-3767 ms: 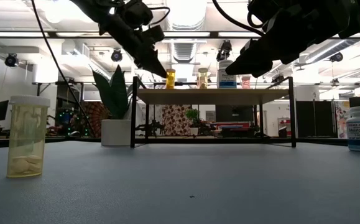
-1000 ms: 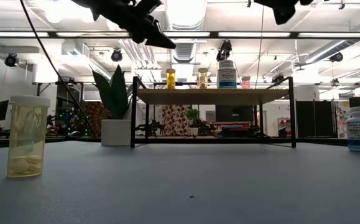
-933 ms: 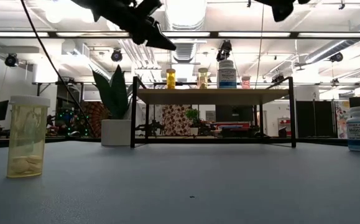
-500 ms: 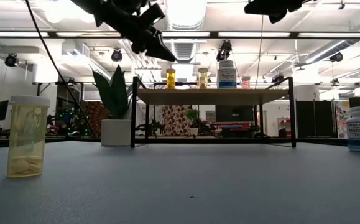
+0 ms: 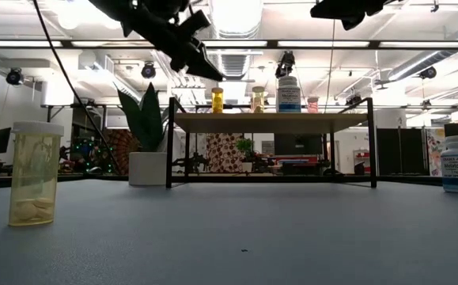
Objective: Pick and place medicine bottles onto shelf by color
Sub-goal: Adjust the orange medicine bottle on the shelf
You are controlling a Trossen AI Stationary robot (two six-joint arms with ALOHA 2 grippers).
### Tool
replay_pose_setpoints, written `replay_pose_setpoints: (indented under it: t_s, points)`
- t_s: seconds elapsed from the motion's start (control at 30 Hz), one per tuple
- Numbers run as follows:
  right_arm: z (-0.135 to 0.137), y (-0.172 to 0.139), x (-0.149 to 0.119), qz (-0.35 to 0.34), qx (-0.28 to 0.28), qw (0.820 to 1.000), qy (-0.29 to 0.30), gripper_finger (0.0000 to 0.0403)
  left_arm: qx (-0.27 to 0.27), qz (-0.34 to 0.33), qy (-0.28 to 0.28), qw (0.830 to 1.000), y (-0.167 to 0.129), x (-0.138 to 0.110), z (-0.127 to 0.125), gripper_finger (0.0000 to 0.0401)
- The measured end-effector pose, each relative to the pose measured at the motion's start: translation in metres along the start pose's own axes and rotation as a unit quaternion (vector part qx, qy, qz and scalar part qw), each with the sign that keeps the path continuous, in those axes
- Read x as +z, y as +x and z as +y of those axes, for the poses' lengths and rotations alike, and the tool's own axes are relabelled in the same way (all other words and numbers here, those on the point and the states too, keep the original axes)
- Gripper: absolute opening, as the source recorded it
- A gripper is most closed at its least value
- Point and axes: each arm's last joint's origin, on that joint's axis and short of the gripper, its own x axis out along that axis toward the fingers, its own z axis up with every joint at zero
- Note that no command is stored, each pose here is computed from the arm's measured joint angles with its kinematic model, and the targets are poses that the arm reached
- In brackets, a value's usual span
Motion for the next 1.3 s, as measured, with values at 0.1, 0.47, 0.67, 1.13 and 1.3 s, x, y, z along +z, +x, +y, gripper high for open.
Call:
replay_pose_setpoints:
  t_s: [0.1, 0.47, 0.67, 1.13, 1.3]
  points:
    - [0.0, 0.0, -0.001, 0.001, 0.0, 1.0, 0.0, 0.0009, -0.007, 0.014, -0.002, 1.0, 0.006, -0.005, -0.001, 0.0026]
    - [0.0, 0.0, -0.002, 0.004, 0.0, 1.0, 0.012, 0.0009, -0.004, 0.01, -0.028, 1.0, 0.002, -0.003, -0.001, 0.0026]
    - [0.001, 0.0, -0.003, 0.007, 0.001, 1.0, 0.012, 0.0009, 0.011, -0.011, -0.025, 1.0, -0.007, 0.005, 0.005, 0.0026]
    - [0.001, 0.001, -0.006, 0.013, 0.002, 1.0, 0.011, 0.0009, 0.016, 0.029, -0.024, 0.999, 0.007, -0.013, 0.011, 0.0026]
    - [0.002, 0.002, -0.007, 0.014, 0.002, 1.0, 0.015, 0.0009, 0.015, 0.029, -0.025, 0.999, 0.007, -0.013, 0.011, 0.0026]
